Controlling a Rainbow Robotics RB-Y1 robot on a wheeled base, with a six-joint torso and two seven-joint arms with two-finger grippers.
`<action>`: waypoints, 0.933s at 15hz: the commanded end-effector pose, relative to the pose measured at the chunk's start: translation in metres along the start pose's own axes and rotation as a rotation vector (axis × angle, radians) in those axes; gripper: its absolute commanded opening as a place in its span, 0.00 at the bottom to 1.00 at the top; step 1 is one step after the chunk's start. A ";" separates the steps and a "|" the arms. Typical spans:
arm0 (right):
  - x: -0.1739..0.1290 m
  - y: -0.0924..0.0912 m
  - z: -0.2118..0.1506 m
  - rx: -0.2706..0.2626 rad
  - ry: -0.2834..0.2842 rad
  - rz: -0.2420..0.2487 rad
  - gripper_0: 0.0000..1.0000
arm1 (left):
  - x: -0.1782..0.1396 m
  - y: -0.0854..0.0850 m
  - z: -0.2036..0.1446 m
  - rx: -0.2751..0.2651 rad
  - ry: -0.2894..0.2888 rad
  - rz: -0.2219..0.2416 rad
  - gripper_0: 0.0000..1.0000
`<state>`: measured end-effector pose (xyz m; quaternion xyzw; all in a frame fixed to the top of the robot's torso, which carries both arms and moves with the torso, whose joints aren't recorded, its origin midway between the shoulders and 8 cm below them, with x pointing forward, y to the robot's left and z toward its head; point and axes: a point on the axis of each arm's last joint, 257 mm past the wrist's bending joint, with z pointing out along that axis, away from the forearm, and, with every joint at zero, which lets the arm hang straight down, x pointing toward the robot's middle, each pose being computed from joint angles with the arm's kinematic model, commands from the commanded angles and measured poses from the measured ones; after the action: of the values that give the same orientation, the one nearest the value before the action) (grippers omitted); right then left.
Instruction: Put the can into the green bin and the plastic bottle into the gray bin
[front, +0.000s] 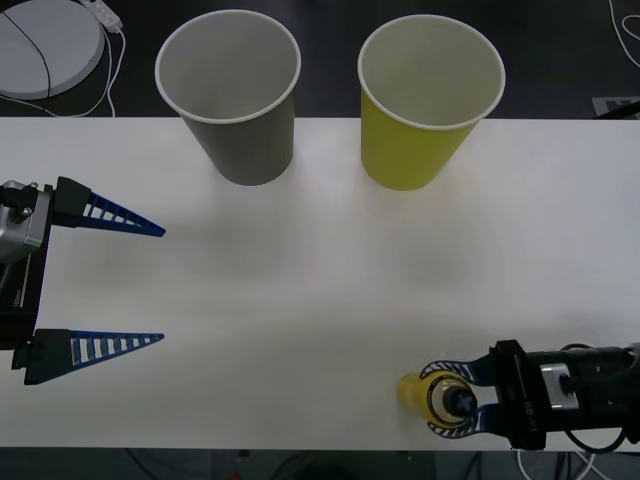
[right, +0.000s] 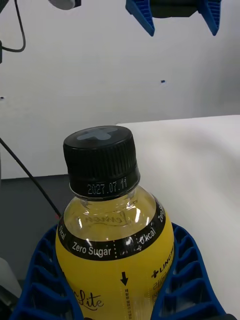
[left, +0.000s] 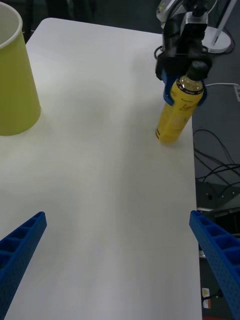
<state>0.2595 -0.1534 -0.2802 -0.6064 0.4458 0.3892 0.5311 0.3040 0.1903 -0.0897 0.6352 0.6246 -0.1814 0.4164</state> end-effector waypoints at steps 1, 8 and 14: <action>-0.007 -0.007 -0.004 0.062 0.013 0.020 0.00 | 0.000 0.000 0.000 0.000 0.000 0.000 1.00; -0.026 -0.041 -0.017 0.249 0.029 0.051 0.00 | 0.000 0.000 0.000 0.000 0.000 0.000 1.00; -0.048 -0.065 -0.034 0.415 0.050 0.090 0.00 | 0.000 0.000 0.000 0.000 0.000 0.000 1.00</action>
<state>0.3065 -0.1771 -0.2155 -0.4804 0.5514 0.3000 0.6126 0.3040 0.1903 -0.0897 0.6352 0.6246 -0.1814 0.4165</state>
